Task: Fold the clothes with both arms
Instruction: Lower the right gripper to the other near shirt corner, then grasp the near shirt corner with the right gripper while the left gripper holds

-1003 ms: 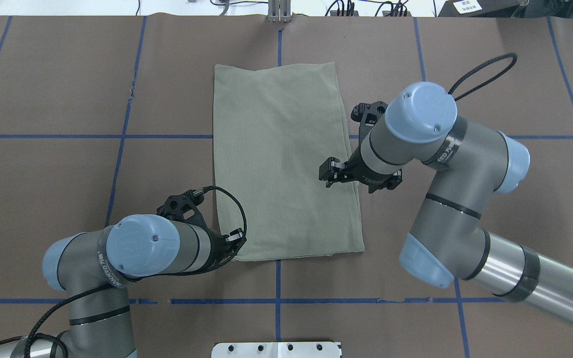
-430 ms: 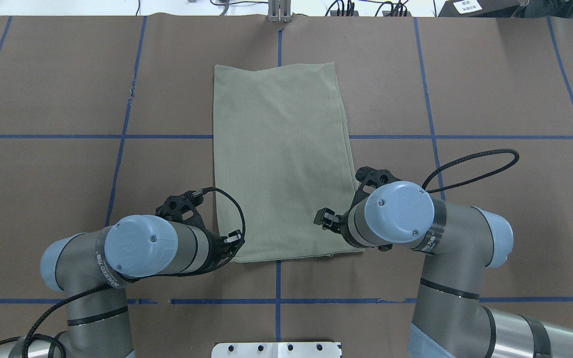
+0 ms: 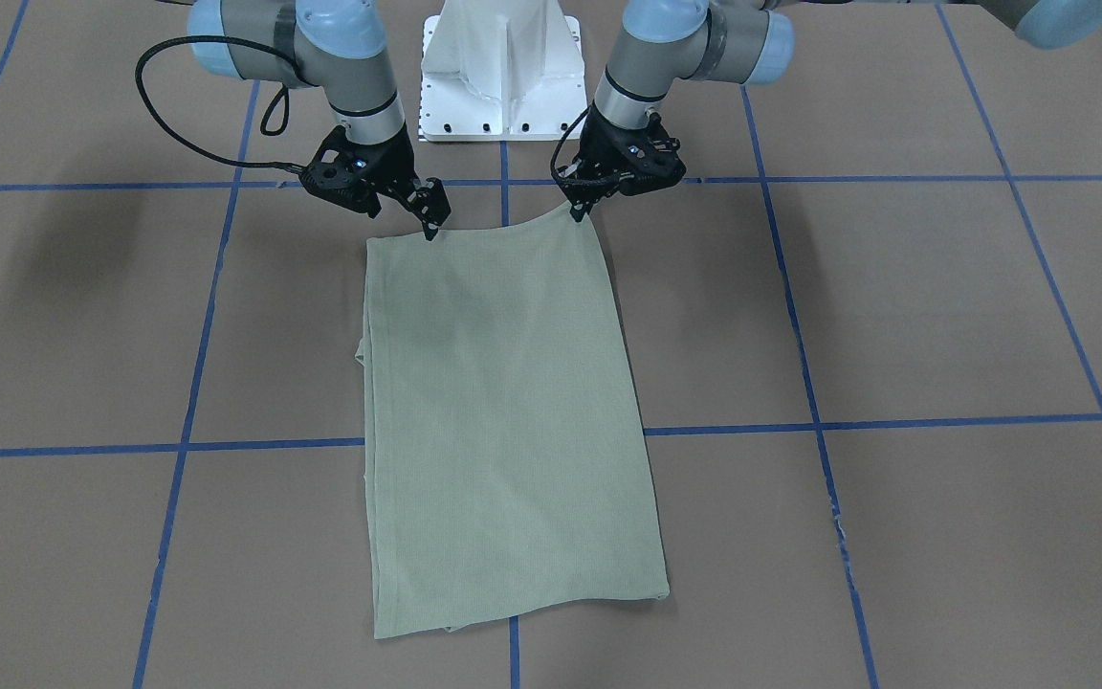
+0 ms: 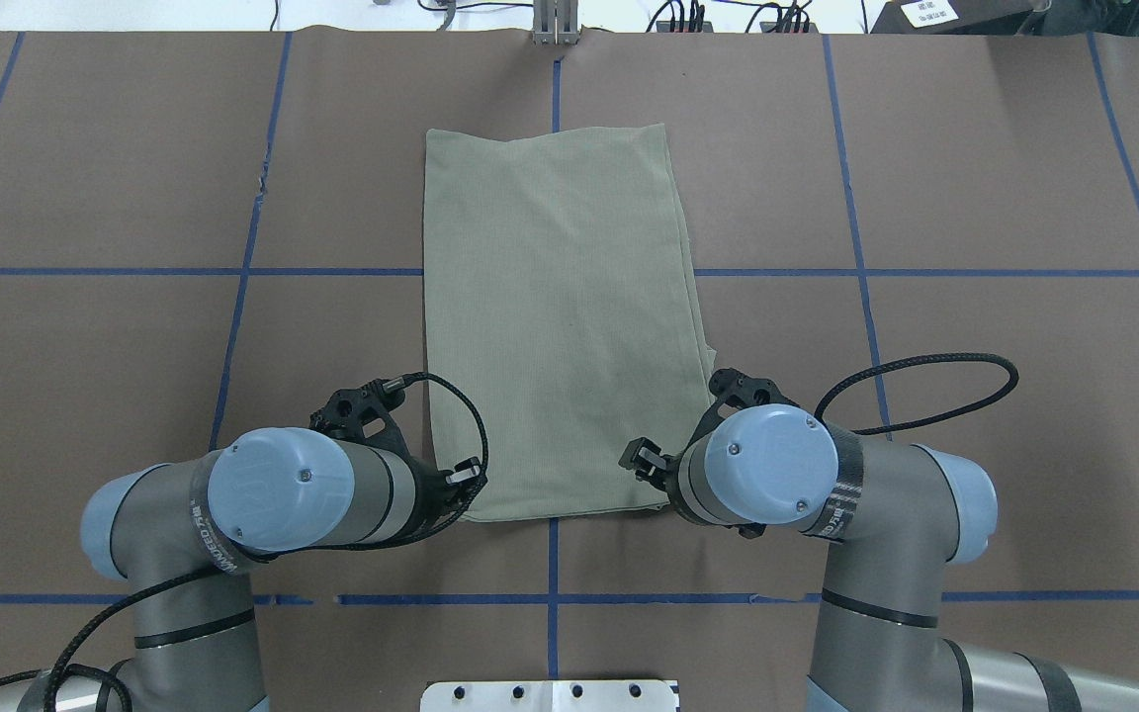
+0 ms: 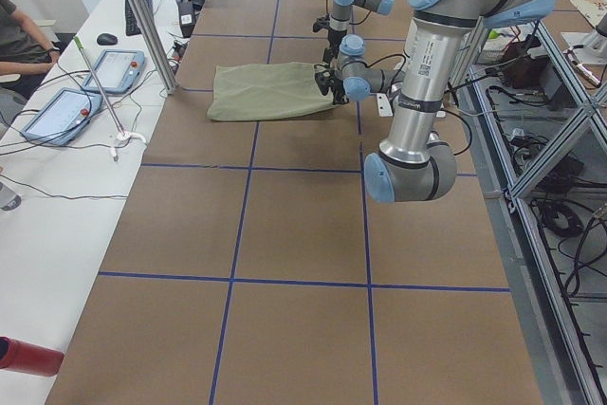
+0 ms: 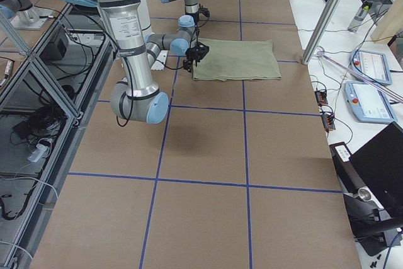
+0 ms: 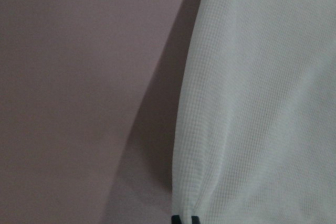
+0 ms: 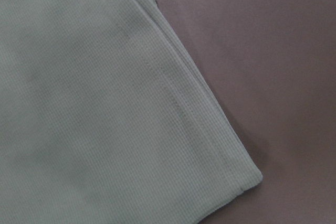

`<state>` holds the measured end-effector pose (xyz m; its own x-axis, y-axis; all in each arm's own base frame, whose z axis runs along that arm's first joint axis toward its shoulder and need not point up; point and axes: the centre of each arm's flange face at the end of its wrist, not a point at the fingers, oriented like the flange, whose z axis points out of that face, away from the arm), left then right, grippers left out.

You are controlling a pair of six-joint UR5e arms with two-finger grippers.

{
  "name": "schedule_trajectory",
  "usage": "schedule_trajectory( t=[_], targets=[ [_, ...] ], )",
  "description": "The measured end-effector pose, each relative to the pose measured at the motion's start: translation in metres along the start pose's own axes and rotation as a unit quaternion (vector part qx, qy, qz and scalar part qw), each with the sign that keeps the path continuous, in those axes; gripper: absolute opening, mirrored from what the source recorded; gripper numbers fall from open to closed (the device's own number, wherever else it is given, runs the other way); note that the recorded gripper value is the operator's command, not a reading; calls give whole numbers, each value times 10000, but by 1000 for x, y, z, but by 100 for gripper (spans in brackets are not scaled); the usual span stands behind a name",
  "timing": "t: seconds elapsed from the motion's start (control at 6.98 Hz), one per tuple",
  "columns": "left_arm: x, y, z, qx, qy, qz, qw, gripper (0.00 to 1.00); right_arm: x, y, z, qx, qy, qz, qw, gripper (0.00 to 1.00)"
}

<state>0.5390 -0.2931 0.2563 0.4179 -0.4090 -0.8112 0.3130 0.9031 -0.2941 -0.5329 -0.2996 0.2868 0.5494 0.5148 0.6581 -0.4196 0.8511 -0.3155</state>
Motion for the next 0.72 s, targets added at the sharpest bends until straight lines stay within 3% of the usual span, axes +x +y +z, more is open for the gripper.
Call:
schedule_trajectory(
  t=[0.29,0.72],
  targets=[
    [2,1,-1,5,28,4,10000,0,0,2,5,3,57,281,9996,100],
    [4,1,-2,5,47,6,10000,0,2,2,21,45,200,351,9992,100]
  ],
)
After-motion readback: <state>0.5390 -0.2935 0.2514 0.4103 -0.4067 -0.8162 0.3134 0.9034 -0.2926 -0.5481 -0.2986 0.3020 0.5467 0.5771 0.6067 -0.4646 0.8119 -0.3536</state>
